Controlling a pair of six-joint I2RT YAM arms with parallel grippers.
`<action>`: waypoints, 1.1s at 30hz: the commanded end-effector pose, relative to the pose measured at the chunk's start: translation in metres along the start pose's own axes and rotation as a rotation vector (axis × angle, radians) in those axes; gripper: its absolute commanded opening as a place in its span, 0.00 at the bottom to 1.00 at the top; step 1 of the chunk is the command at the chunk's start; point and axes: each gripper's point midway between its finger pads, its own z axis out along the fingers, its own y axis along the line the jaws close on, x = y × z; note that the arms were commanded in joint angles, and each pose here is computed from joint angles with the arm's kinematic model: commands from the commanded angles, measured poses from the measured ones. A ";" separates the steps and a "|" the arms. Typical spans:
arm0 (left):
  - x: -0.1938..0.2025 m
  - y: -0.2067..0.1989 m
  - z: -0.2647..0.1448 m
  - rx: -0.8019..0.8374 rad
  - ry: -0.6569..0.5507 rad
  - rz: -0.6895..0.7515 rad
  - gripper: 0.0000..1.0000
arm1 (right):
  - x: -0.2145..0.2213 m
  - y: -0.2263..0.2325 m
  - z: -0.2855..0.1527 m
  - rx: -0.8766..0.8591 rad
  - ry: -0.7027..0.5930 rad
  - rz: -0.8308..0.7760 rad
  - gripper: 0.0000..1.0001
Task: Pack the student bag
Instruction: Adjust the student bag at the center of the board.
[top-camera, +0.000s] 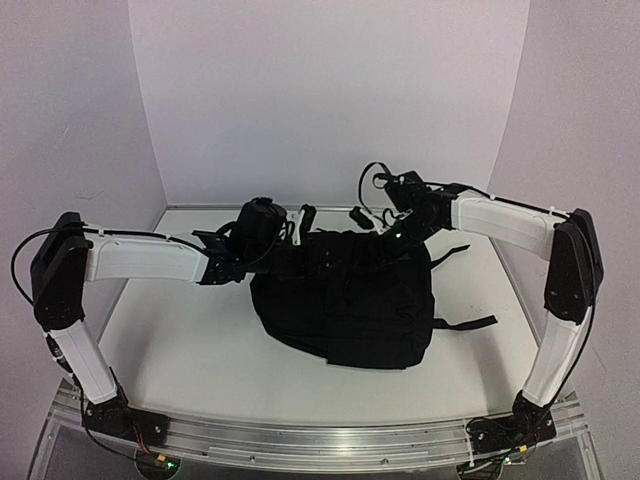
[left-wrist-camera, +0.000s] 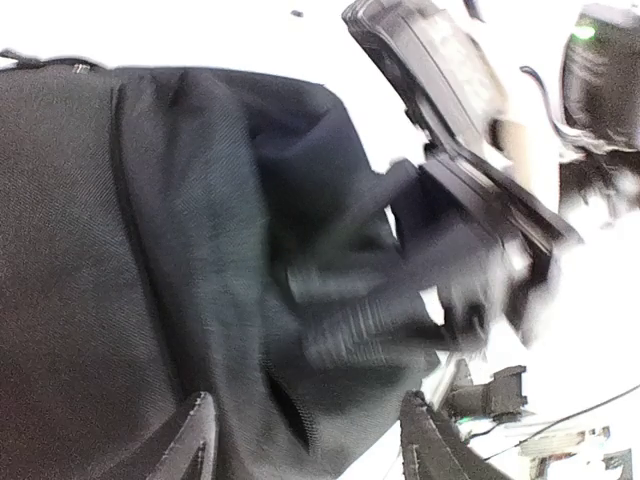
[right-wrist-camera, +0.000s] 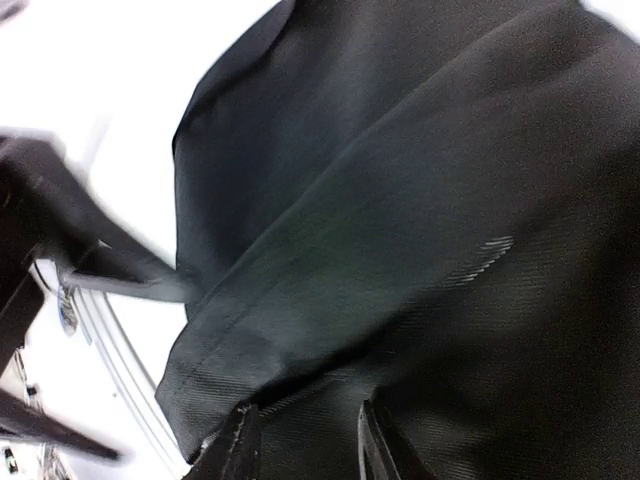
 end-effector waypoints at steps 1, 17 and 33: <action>-0.016 -0.025 -0.027 0.066 -0.074 0.030 0.71 | -0.053 -0.017 -0.080 0.056 -0.220 -0.011 0.47; 0.112 0.074 -0.060 -0.167 0.053 -0.262 0.78 | -0.004 -0.116 -0.060 0.061 -0.109 0.149 0.78; -0.002 0.156 -0.031 -0.084 -0.112 -0.368 0.73 | 0.089 -0.009 0.001 -0.327 0.161 0.207 0.71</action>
